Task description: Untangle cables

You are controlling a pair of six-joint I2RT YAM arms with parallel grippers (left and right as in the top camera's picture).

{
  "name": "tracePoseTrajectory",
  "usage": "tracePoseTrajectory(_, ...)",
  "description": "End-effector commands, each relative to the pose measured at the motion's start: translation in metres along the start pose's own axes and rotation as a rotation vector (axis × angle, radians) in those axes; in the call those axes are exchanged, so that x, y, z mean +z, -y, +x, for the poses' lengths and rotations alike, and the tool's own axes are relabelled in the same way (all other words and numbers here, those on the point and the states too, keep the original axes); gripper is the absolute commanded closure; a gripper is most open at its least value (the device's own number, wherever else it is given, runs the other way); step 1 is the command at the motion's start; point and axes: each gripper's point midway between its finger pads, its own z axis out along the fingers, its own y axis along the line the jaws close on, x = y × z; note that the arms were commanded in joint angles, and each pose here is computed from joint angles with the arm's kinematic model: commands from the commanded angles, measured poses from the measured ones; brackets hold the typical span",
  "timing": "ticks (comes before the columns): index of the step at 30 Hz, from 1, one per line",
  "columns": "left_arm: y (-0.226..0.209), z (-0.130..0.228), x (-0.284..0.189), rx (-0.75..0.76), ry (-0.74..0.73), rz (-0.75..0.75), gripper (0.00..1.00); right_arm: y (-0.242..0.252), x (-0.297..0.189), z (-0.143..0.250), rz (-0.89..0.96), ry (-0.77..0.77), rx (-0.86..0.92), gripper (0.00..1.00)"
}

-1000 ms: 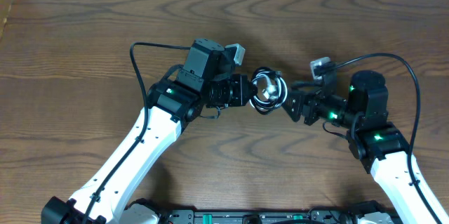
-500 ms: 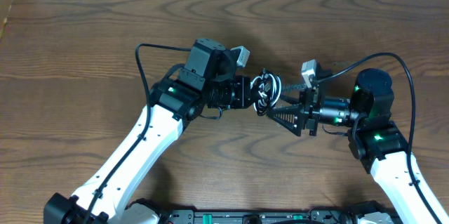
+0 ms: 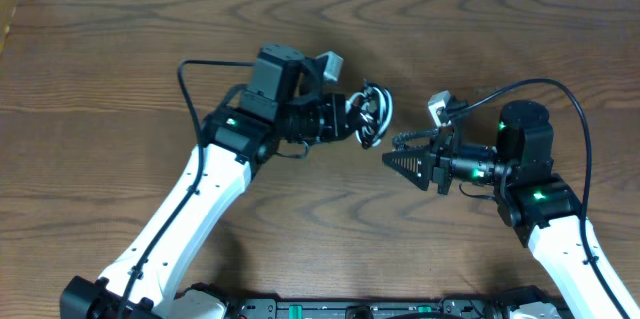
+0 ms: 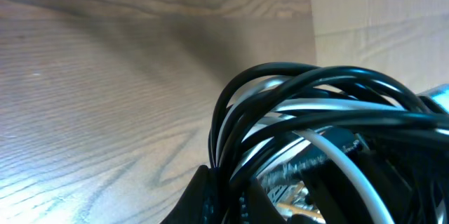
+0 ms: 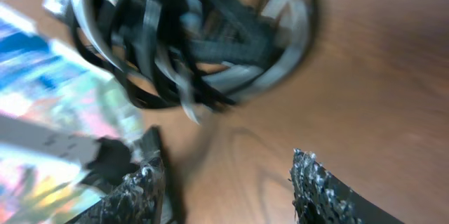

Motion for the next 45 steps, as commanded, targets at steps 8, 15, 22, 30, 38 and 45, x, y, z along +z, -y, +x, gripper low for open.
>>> tracePoseTrajectory(8, 0.017, 0.009, -0.001, -0.019, -0.059, 0.087, 0.92, -0.012, 0.0, -0.012, -0.054, 0.037, -0.12, 0.43)
tracePoseTrajectory(15, 0.018, 0.01, 0.0, -0.035, -0.063, 0.088, 0.93, -0.023, -0.001, -0.009, -0.116, 0.021, -0.125, 0.45)
tracePoseTrajectory(22, 0.022, 0.012, -0.001, -0.039, -0.08, 0.109, 0.93, -0.022, -0.001, -0.01, -0.115, 0.022, -0.127, 0.51)
tracePoseTrajectory(30, 0.027, 0.019, 0.003, -0.026, -0.099, 0.115, 0.93, -0.024, -0.001, -0.01, -0.123, 0.022, -0.131, 0.55)
tracePoseTrajectory(38, 0.027, 0.02, 0.004, -0.023, -0.097, 0.107, 0.93, -0.024, -0.001, -0.01, -0.123, 0.022, -0.131, 0.69)
tracePoseTrajectory(45, 0.027, 0.02, 0.004, -0.023, -0.097, 0.106, 0.93, -0.024, -0.001, -0.011, -0.123, 0.026, -0.137, 0.75)
